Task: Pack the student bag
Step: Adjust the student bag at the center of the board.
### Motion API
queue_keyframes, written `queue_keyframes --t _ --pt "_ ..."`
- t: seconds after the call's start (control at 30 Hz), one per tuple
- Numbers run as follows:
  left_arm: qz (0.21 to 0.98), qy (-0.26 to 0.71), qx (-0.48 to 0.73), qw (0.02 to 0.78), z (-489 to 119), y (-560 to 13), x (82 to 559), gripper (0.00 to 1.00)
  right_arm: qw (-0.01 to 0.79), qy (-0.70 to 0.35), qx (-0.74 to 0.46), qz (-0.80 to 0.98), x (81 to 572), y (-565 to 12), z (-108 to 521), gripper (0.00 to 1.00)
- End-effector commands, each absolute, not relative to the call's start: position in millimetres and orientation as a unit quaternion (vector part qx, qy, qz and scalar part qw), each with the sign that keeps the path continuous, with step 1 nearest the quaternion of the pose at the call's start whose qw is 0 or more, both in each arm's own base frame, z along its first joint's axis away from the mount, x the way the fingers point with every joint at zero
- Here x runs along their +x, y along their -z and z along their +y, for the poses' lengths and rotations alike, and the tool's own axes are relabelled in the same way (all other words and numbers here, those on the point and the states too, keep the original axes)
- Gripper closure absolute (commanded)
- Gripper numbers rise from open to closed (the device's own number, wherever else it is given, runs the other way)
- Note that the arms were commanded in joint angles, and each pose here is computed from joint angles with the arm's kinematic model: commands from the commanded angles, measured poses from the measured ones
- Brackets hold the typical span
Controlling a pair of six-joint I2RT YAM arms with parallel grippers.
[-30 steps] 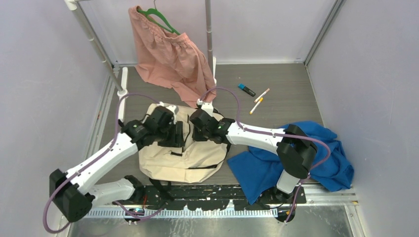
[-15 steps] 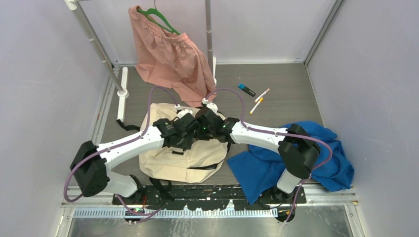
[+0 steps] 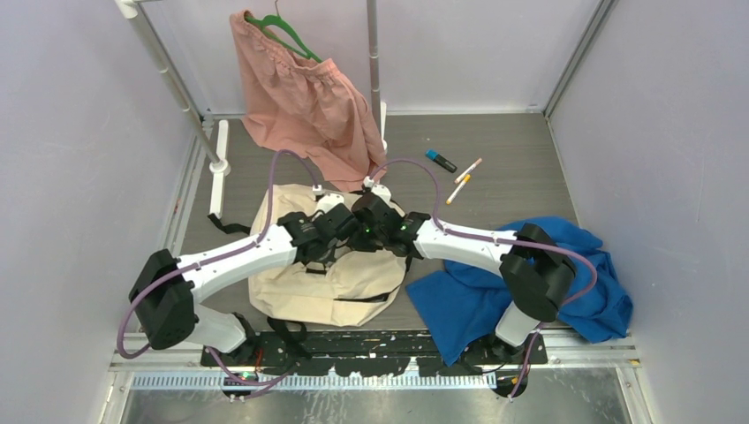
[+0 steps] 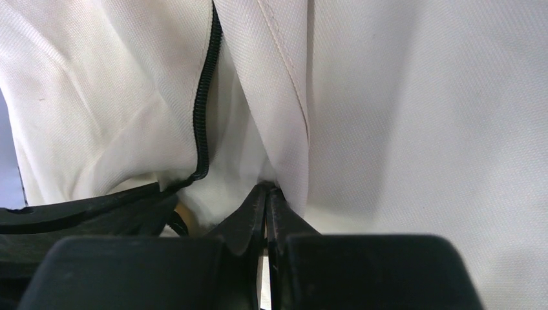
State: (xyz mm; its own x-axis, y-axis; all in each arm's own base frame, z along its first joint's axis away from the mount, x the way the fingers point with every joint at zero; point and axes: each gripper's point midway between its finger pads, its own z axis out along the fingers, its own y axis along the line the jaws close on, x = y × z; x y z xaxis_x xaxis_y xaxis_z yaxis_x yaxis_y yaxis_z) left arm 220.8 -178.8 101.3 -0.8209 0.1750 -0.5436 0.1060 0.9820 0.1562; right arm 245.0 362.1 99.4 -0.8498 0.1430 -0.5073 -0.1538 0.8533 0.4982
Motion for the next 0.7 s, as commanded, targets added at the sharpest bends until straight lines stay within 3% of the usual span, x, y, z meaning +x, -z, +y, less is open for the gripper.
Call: queue_keyframes --t 0.0,0.4,0.63,0.67 --pt "0.927 -0.054 0.045 0.367 -174 -145 243 1.0 0.277 -0.249 -0.003 0.928 242 -100 345 0.91" --pt "0.874 0.161 -0.01 0.458 -185 -213 236 1.0 0.334 -0.292 -0.034 0.896 250 -154 346 0.79" --pt "0.886 0.163 -0.001 0.435 -187 -205 232 1.0 0.392 -0.221 0.054 0.892 302 -163 261 0.55" --pt "0.885 0.166 0.0 0.435 -189 -205 232 1.0 0.398 -0.203 0.073 0.892 310 -163 241 0.48"
